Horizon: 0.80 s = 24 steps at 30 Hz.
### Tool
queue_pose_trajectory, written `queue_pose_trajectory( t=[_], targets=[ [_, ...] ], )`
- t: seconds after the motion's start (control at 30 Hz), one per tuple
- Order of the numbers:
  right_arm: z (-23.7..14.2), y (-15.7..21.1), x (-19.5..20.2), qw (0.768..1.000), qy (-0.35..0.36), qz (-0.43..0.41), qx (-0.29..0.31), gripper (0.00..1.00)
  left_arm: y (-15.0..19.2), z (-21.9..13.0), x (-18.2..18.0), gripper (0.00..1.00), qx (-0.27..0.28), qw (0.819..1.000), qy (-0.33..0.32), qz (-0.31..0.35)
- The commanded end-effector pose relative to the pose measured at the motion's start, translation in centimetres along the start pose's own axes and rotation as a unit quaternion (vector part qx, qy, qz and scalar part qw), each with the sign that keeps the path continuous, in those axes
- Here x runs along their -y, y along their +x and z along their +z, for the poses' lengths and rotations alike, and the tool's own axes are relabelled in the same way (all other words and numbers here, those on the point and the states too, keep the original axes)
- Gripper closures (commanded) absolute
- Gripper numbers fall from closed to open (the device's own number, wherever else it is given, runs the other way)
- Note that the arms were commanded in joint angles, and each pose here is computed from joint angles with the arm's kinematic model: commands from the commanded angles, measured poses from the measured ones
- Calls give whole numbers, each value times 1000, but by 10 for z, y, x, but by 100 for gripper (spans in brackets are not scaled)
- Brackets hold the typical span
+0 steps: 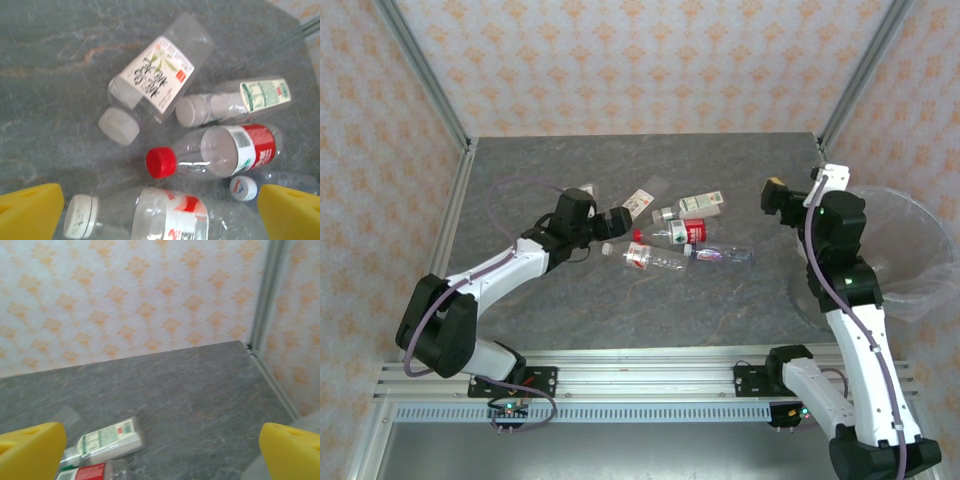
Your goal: Put the plastic bottles in the bin
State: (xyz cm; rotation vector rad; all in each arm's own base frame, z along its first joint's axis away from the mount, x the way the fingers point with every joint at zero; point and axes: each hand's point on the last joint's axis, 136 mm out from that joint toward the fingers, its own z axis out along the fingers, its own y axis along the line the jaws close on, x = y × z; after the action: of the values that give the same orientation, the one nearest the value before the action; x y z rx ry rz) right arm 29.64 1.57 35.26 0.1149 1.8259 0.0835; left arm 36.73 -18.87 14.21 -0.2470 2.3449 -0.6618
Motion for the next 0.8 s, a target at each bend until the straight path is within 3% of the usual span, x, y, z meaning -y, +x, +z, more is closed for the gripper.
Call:
queue_pose_trajectory(
  t=[0.0, 0.17, 0.37, 0.5, 0.7, 0.77],
  targets=[
    [1, -6, -32, 997, -69, -34, 8, 1, 11, 0, -3, 0, -36, 999, -20, -14],
    [17, 29, -72, 985, -137, -96, -49, 1, 6, -4, -15, 0, -23, 998, -58, -29],
    [32, 96, -111, 952, -203, -177, -148, 1, 7, -5, -32, 0, -25, 993, -111, -42],
    [37, 144, -115, 919, -228, -227, -229, 1, 11, -5, -43, 0, -30, 989, -135, -45],
    [40, 183, -104, 886, -227, -275, -295, 1, 14, -3, -45, 0, -32, 988, -139, -52],
    [39, 205, -100, 857, -236, -286, -358, 1, 15, -2, -47, 0, -32, 988, -141, -51]
  ],
)
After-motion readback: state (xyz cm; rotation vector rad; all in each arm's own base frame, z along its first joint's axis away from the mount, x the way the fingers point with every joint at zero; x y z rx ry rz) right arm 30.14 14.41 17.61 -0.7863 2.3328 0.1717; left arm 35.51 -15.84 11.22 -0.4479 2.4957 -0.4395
